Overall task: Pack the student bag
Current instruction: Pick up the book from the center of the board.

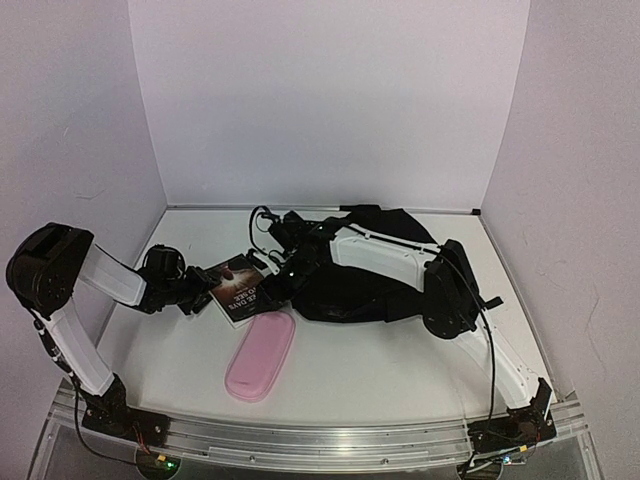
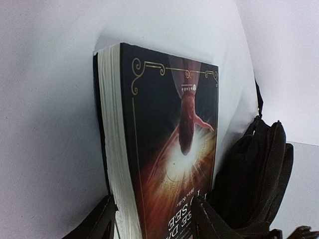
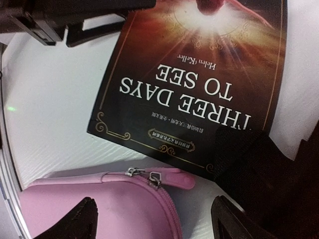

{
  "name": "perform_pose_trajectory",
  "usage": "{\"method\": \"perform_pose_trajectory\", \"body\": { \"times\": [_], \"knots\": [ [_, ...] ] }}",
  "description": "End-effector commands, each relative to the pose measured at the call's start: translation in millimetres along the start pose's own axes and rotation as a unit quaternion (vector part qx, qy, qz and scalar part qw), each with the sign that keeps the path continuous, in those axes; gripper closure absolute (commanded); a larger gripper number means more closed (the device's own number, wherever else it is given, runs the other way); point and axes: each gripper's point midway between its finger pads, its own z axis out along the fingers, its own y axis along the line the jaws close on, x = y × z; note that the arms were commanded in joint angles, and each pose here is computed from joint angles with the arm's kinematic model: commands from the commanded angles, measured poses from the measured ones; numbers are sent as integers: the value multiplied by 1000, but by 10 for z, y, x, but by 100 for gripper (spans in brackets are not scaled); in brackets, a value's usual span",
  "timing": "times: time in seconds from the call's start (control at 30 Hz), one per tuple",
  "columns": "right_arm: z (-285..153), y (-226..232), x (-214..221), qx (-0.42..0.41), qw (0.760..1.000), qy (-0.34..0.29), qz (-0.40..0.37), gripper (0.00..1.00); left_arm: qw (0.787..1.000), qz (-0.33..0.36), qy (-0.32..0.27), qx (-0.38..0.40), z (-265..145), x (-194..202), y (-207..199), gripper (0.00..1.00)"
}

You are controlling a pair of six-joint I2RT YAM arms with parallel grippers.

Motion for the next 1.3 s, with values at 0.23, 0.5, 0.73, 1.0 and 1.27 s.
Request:
{"method": "perform_pose_trajectory", "body": {
  "times": [0.23, 0.5, 0.73, 1.0, 1.27],
  "knots": [
    [402, -246, 175, 18, 1000, 22, 13, 33, 999, -9, 27, 40, 182, 94, -4, 54],
    [471, -254, 248, 13, 999, 31, 16, 37, 996, 33, 34, 74, 200, 37, -311, 74],
    [421, -238, 203, 14, 999, 26, 13, 39, 997, 57, 24, 40, 186, -49, -355, 98],
    [104, -177, 31, 20, 1000, 4, 1, 30, 997, 76, 14, 21, 104, -129, -437, 100],
    [-367, -106, -274, 18, 999, -42, -2, 10, 994, 106, -12, 33, -228, -204, -675, 100]
  ]
}}
